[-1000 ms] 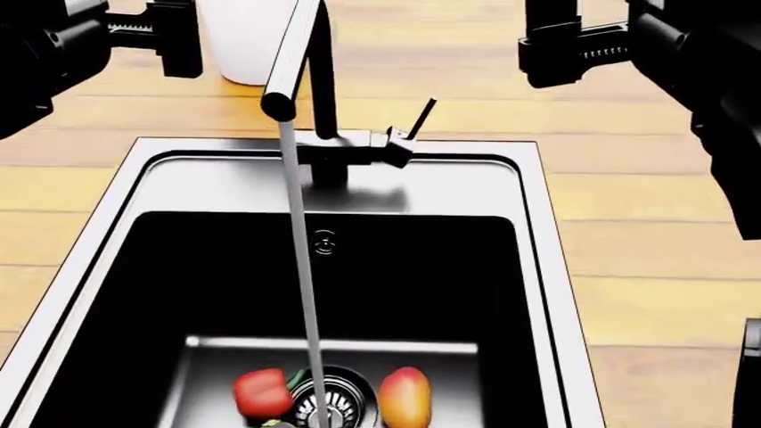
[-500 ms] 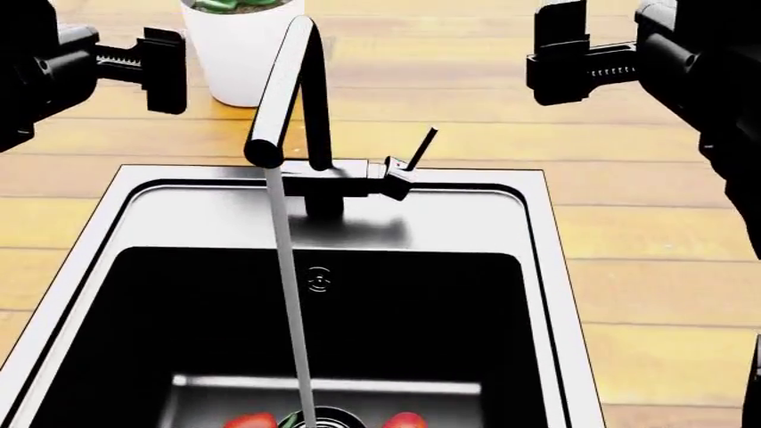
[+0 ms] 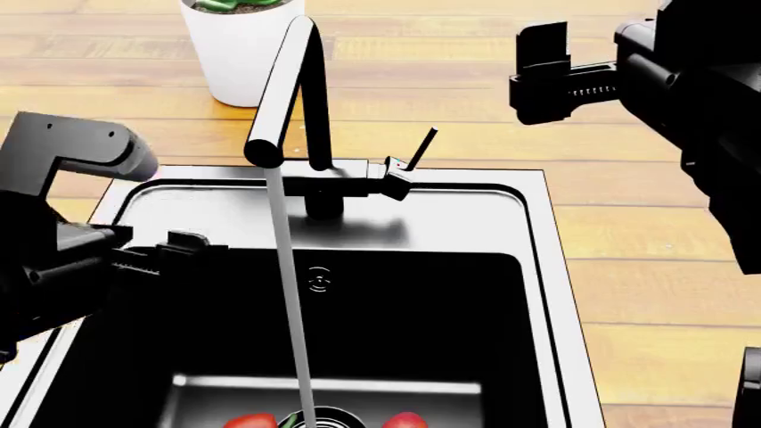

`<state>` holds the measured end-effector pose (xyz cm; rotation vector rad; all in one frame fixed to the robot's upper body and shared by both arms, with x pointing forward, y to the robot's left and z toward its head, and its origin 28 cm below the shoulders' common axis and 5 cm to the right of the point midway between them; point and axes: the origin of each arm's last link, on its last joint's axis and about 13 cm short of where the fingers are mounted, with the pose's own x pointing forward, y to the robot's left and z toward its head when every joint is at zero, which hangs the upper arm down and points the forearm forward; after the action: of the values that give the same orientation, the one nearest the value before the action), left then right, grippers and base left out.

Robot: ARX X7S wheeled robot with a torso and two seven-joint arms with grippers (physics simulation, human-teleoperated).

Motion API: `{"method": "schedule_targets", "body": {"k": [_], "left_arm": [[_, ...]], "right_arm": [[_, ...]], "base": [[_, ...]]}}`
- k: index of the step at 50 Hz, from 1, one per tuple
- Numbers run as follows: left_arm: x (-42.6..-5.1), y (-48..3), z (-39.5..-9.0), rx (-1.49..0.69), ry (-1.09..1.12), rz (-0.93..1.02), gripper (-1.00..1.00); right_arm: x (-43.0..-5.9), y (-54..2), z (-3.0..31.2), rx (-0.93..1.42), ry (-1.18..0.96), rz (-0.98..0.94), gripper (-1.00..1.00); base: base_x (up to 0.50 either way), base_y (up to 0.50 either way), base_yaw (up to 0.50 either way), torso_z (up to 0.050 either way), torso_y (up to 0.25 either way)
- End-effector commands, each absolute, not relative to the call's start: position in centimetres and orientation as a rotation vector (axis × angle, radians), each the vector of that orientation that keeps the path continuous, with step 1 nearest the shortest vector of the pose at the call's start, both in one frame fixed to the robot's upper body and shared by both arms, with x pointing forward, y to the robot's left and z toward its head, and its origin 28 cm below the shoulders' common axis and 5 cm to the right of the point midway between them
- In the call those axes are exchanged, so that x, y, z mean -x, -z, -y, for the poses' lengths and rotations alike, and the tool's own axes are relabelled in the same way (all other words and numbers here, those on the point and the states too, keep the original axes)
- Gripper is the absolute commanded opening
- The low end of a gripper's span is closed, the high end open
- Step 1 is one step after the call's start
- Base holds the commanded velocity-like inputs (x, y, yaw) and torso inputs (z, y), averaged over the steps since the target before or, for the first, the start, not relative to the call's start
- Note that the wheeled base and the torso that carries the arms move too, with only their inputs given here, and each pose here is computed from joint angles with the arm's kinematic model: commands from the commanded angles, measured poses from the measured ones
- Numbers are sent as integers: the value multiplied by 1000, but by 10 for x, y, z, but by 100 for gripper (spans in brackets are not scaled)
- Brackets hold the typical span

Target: Pick the eggplants and mangos from the sink and place them in one bowl. Place the bell pepper in the other bowl. Then turn off the sink faucet.

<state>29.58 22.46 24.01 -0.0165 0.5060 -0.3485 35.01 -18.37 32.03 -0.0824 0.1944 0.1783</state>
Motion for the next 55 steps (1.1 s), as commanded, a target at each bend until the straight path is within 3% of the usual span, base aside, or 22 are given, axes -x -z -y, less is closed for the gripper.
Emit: {"method": "schedule_targets", "body": {"k": [1, 11, 21, 25, 34, 55], "left_arm": [[-254, -220, -209, -11, 489, -605, 100], [-243, -191, -193, 7, 530, -725, 100], [-267, -162, -179, 133, 457, -867, 100], [-273, -150, -178, 123, 357, -858, 100], [-268, -125, -177, 145, 314, -945, 100], [-297, -67, -164, 163, 202, -1063, 100]], "right_arm": [[-347, -317, 184, 84, -182, -204, 100], [-346, -311, 185, 76, -183, -204, 100], [-344, -308, 185, 94, -180, -188, 100], [-342, -305, 186, 86, -179, -188, 100], [-340, -304, 188, 79, -172, -171, 100], [-346, -286, 190, 59, -170, -203, 100]], "base": [[0, 0, 0, 0, 0], [0, 0, 0, 0, 0], [0, 0, 0, 0, 0], [0, 0, 0, 0, 0], [0, 0, 0, 0, 0], [0, 0, 0, 0, 0]]}}
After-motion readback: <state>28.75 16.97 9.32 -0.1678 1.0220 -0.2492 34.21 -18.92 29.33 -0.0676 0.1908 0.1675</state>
